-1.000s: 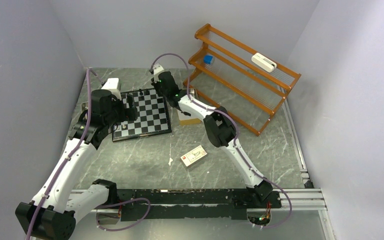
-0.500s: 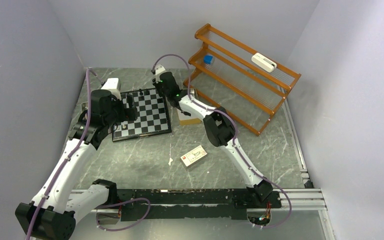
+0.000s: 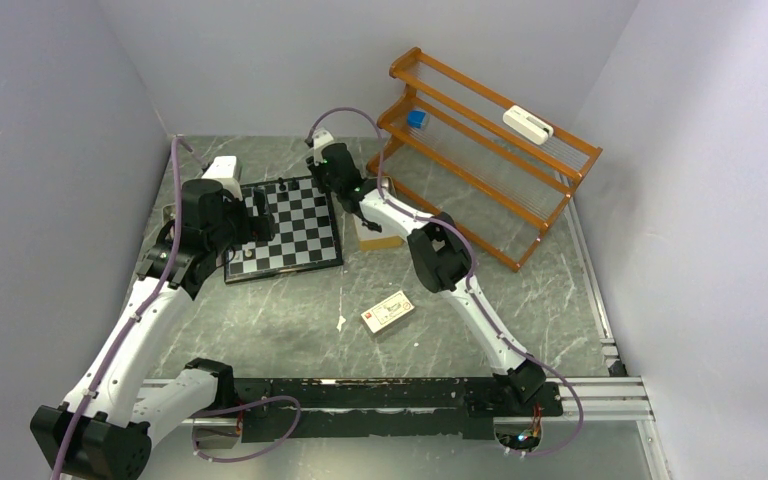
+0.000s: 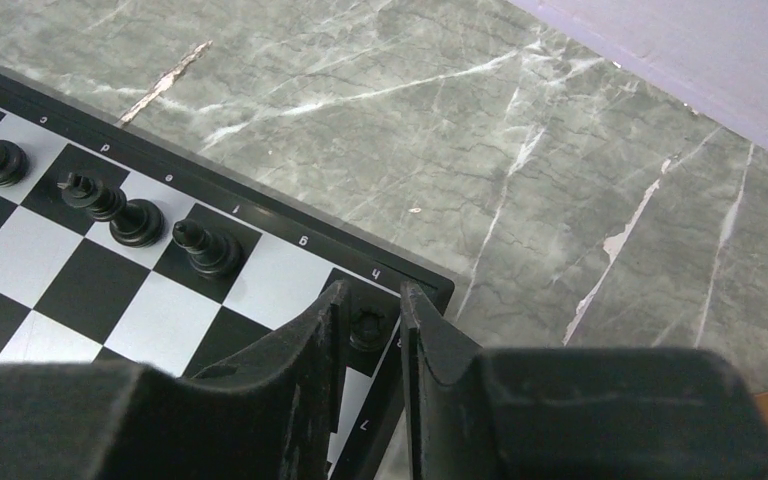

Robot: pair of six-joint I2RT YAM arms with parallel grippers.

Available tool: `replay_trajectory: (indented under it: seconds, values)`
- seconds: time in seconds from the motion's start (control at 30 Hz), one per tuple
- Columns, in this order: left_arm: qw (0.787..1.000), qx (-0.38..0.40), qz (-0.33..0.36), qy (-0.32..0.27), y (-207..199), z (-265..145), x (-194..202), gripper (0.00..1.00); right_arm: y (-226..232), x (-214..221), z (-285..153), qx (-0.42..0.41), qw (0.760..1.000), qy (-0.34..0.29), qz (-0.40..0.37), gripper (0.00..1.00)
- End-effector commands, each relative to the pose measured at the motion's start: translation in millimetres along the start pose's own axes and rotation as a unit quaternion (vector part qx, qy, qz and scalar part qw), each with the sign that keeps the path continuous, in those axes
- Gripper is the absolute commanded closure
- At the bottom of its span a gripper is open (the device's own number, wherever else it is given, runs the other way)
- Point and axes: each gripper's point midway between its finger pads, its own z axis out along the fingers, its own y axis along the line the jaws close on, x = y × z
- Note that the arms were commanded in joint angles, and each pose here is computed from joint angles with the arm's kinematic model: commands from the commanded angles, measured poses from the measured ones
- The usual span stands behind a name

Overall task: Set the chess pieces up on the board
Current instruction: Place the chess piece on the chessboard.

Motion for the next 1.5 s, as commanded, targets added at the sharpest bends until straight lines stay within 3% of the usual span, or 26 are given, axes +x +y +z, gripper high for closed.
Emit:
replay_trajectory:
  seconds: [0.0,0.5,1.47]
  values:
    - [1.000,0.000,-0.004,-0.007,1.4,-1.1,-1.5,0.02,2.0,3.2,7.1,-0.008,1.000,-0.008,0.010,0.73]
    - [1.000,0.001,-0.005,-0.010,1.1,-1.9,-2.4,0.02,2.7,-6.7,7.7,-0.010,1.000,-0.024,0.011,0.81]
    - [1.000,0.001,-0.005,-0.011,1.1,-2.6,-3.1,0.02,4.9,5.0,12.1,-0.015,1.000,-0.020,0.018,0.80]
